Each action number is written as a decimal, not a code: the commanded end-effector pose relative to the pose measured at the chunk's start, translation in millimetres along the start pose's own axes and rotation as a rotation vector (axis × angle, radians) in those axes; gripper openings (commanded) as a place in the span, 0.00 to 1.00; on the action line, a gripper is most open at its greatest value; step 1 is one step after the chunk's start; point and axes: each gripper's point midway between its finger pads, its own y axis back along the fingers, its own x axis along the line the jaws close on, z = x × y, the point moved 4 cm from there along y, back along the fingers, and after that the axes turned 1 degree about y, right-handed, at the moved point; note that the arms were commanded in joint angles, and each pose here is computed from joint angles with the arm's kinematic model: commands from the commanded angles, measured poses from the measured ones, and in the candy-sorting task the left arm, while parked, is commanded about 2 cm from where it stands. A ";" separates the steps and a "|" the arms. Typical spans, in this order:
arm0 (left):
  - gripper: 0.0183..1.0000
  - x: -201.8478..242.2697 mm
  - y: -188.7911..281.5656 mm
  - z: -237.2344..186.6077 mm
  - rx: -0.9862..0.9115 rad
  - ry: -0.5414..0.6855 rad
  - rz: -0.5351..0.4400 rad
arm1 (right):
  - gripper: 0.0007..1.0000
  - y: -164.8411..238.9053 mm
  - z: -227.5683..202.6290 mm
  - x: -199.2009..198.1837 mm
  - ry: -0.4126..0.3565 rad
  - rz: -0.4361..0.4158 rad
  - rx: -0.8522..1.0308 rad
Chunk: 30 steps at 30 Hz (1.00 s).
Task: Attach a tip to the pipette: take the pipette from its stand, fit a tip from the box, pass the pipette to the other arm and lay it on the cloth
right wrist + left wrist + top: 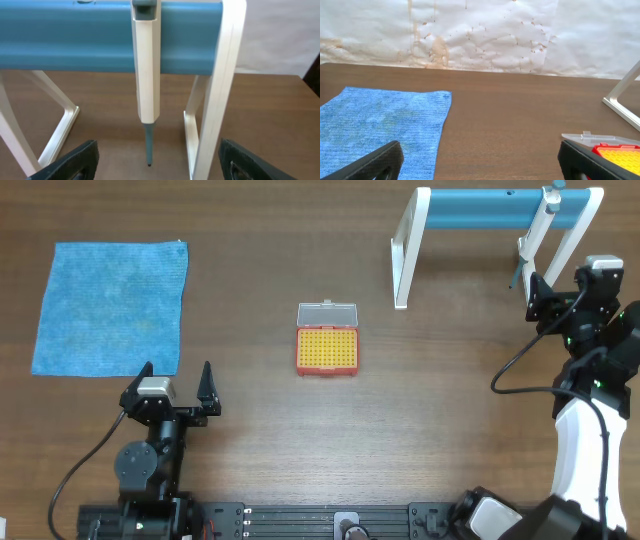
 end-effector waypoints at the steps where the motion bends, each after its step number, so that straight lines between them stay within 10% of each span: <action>1: 1.00 -2.4 0.4 -0.7 0.002 -0.010 -0.016 | 0.79 -22.7 2.8 14.0 0.012 0.086 -0.035; 30: 1.00 -2.4 0.4 -0.7 0.002 -0.010 -0.016 | 0.79 -101.6 -0.3 0.9 -0.010 0.067 -0.108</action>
